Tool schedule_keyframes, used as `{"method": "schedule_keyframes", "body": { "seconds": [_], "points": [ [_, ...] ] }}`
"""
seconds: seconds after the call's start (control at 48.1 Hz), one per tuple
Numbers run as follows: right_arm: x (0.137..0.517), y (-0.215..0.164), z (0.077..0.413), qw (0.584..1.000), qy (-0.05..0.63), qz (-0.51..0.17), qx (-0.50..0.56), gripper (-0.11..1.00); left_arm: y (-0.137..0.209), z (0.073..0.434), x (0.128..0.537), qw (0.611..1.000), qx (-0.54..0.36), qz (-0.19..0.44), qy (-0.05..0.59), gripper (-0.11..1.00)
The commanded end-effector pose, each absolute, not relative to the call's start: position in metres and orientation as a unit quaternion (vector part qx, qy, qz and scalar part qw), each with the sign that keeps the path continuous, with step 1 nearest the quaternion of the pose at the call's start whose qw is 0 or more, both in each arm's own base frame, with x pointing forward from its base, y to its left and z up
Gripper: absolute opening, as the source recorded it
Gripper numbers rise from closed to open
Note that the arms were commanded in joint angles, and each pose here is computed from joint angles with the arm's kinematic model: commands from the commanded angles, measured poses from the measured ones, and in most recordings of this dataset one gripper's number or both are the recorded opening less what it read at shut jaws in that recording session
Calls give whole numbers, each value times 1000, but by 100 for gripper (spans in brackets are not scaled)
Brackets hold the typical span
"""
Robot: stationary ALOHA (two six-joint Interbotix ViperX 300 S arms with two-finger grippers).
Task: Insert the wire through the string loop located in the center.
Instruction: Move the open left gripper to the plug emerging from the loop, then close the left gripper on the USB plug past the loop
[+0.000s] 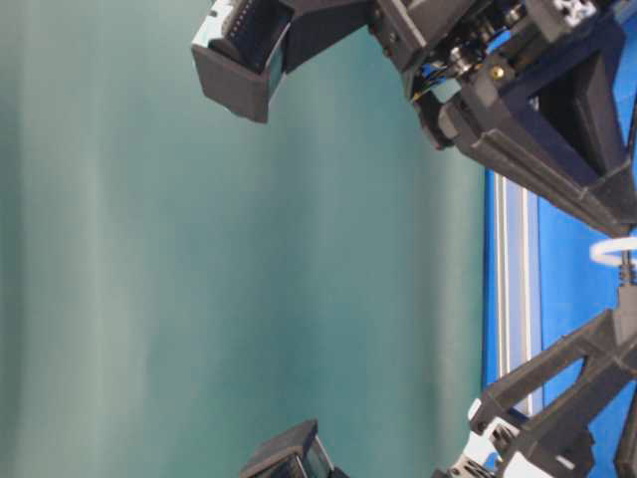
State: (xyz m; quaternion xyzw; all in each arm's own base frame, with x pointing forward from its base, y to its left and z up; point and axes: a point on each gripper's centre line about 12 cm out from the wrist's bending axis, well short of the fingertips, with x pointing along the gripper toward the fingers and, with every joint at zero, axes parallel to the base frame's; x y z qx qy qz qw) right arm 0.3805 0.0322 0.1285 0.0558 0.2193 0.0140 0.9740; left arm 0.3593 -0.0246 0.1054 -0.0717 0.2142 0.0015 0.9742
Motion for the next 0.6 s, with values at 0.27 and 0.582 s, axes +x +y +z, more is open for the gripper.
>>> {"method": "schedule_keyframes", "body": {
  "seconds": [0.27, 0.582],
  "points": [
    [383, 32, 137, 977, 206, 15, 56, -2, -24, 115, 365, 978, -74, 1, 197, 92],
    [383, 32, 137, 977, 206, 15, 56, -2, -25, 116, 367, 978, -75, 1, 197, 91]
  ]
}}
